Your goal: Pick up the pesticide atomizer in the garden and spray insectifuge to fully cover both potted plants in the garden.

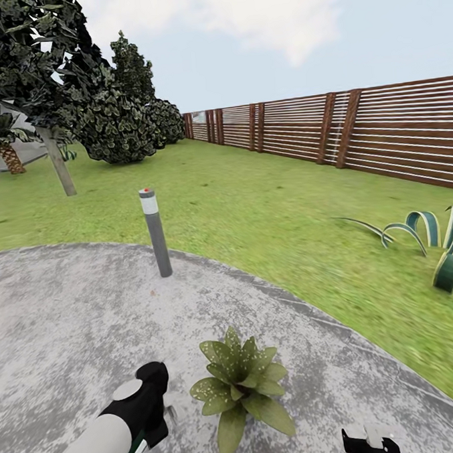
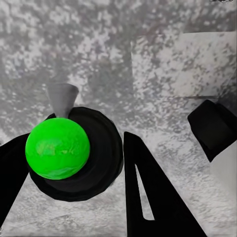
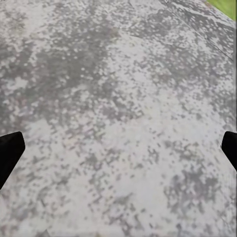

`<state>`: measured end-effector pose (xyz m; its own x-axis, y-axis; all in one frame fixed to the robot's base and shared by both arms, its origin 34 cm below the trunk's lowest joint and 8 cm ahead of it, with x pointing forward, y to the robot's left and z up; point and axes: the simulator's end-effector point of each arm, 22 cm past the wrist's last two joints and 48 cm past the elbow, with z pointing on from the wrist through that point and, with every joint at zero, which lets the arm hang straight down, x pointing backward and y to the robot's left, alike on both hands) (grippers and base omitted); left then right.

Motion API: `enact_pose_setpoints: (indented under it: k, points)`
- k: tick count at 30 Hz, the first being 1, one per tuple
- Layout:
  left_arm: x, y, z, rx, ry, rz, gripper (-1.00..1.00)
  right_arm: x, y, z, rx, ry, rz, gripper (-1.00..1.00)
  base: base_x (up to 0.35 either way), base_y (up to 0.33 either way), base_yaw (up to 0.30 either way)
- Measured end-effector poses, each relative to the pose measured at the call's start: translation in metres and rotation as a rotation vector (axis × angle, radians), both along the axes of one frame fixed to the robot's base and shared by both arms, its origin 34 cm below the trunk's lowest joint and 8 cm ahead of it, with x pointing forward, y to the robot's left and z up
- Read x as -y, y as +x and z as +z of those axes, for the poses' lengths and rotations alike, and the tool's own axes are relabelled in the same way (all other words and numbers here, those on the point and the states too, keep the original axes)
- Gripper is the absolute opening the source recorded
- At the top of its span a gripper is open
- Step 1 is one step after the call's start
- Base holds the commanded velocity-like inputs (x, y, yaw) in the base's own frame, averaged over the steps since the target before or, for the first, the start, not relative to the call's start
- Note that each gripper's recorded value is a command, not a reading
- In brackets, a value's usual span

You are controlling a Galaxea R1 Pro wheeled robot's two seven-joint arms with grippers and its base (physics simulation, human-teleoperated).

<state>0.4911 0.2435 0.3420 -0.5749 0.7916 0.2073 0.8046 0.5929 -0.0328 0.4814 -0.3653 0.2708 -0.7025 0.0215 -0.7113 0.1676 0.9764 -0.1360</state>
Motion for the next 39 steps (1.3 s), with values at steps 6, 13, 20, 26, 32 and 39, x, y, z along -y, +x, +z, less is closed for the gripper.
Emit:
enact_pose_setpoints:
  k: [6, 13, 20, 26, 32, 39]
  points:
    - [0.005, 0.002, 0.002, 0.006, -0.002, -0.005, -1.00, 0.000, 0.001, 0.002, 0.005, 0.000, -0.001, 1.00, 0.000, 0.000, -0.214]
    - [0.003, 0.003, 0.004, 0.011, 0.006, -0.013, -1.00, 0.000, 0.002, 0.003, 0.007, 0.000, 0.000, 1.00, -0.159, 0.034, -0.092]
    - [-0.019, -0.005, -0.009, 0.014, 0.068, -0.013, -1.00, 0.000, 0.002, 0.003, 0.008, 0.000, 0.000, 1.00, -0.021, 0.013, -0.001]
    - [-0.002, 0.041, 0.018, 0.102, 0.050, -0.019, -1.00, -0.001, 0.002, 0.003, 0.008, 0.002, 0.000, 1.00, 0.000, 0.000, 0.000]
    - [0.022, 0.089, 0.068, 0.133, -0.033, -0.028, -1.00, -0.001, 0.002, 0.003, 0.008, 0.002, 0.000, 1.00, 0.000, 0.000, 0.000]
    - [0.065, 0.095, 0.096, 0.091, -0.057, -0.180, -1.00, -0.001, 0.002, 0.003, 0.008, 0.001, 0.000, 1.00, 0.000, 0.000, 0.000]
